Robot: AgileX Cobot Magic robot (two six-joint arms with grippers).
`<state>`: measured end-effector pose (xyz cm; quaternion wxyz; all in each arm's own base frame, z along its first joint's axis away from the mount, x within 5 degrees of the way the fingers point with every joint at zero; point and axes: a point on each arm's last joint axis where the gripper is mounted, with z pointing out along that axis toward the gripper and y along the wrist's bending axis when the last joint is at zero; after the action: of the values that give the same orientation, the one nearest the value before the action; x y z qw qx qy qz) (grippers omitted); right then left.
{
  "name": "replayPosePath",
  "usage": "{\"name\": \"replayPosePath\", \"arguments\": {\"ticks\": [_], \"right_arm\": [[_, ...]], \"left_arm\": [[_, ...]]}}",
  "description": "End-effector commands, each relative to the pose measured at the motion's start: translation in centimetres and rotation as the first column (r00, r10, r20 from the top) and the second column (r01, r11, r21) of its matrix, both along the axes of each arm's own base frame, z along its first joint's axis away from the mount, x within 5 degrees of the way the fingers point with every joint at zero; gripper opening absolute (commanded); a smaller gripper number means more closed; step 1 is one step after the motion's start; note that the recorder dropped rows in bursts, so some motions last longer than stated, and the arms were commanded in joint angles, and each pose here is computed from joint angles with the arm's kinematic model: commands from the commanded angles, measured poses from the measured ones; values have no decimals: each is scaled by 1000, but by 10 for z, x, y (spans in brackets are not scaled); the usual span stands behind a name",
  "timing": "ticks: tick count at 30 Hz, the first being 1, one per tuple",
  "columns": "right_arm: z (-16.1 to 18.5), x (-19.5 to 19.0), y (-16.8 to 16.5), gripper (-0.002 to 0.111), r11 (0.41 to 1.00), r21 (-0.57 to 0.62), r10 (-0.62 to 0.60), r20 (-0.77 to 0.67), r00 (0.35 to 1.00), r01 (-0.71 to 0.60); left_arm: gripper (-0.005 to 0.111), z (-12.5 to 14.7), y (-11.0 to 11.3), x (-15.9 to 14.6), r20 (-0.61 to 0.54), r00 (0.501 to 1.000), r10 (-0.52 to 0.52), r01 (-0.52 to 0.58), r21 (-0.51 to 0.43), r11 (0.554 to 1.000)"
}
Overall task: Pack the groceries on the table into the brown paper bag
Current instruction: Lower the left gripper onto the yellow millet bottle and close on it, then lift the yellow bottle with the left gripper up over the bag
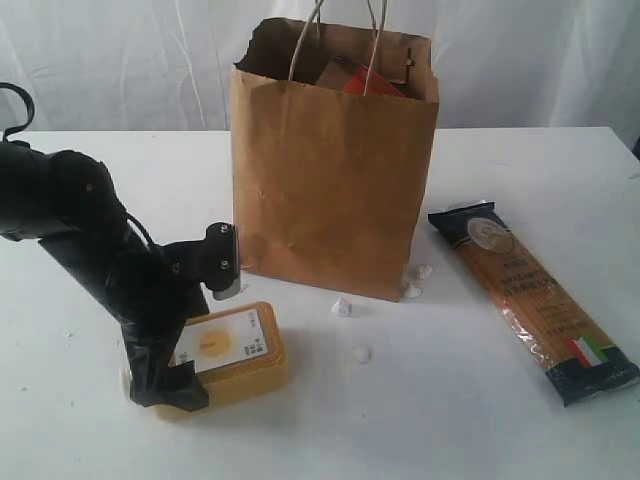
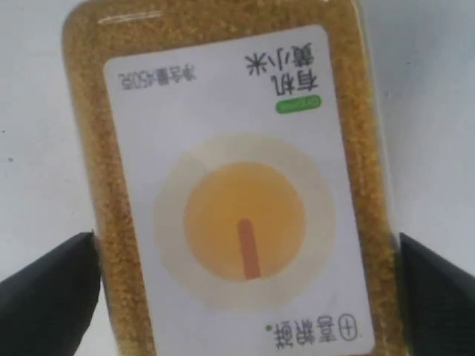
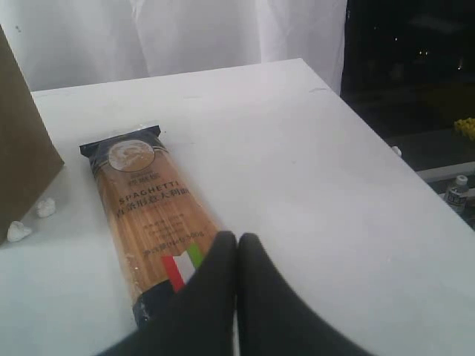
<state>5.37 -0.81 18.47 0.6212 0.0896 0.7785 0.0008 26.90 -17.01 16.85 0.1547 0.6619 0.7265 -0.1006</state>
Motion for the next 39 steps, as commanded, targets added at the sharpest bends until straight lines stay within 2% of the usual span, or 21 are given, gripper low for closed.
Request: {"name": "replayPosePath", "arguments": {"ticks": [1,12,14,16,18,19,20,22,23,29,34,39], "right_arm": [[1,0,0,0,1000,-5,0,8,1000,0],[1,0,0,0,1000,-5,0,8,1000,0],[1,0,0,0,1000,-5,0,8,1000,0],[1,0,0,0,1000,-5,0,8,1000,0],[1,0,0,0,1000,-5,0,8,1000,0],[1,0,0,0,1000,-5,0,8,1000,0],[1,0,0,0,1000,-5,0,8,1000,0],[1,0,0,0,1000,-5,0,8,1000,0],[1,0,0,0,1000,-5,0,8,1000,0],[1,0,0,0,1000,-5,0,8,1000,0],[1,0,0,0,1000,-5,0,8,1000,0],[1,0,0,0,1000,-5,0,8,1000,0]], "left_arm": [[105,-2,0,-1,-6,1000,9,-9,4,1000],[105,-2,0,-1,-9,1000,28,-28,2,1000],[101,-2,0,-1,-15,999,41,-41,1,999],[89,-2,0,-1,-29,997,77,-77,-2,997],[68,-2,0,-1,-44,992,115,-116,-4,993],[54,-1,-1,-1,-52,991,123,-123,-4,992],[34,1,-1,-1,-57,991,123,-123,-1,992],[8,4,-1,-1,-74,989,126,-125,10,992],[1,7,-1,-1,-78,990,122,-121,19,993],[1,32,4,-1,-50,976,214,-213,30,977],[1,66,12,-4,-4,950,313,-313,31,949],[1,103,25,-10,96,923,372,-377,41,925]]}}
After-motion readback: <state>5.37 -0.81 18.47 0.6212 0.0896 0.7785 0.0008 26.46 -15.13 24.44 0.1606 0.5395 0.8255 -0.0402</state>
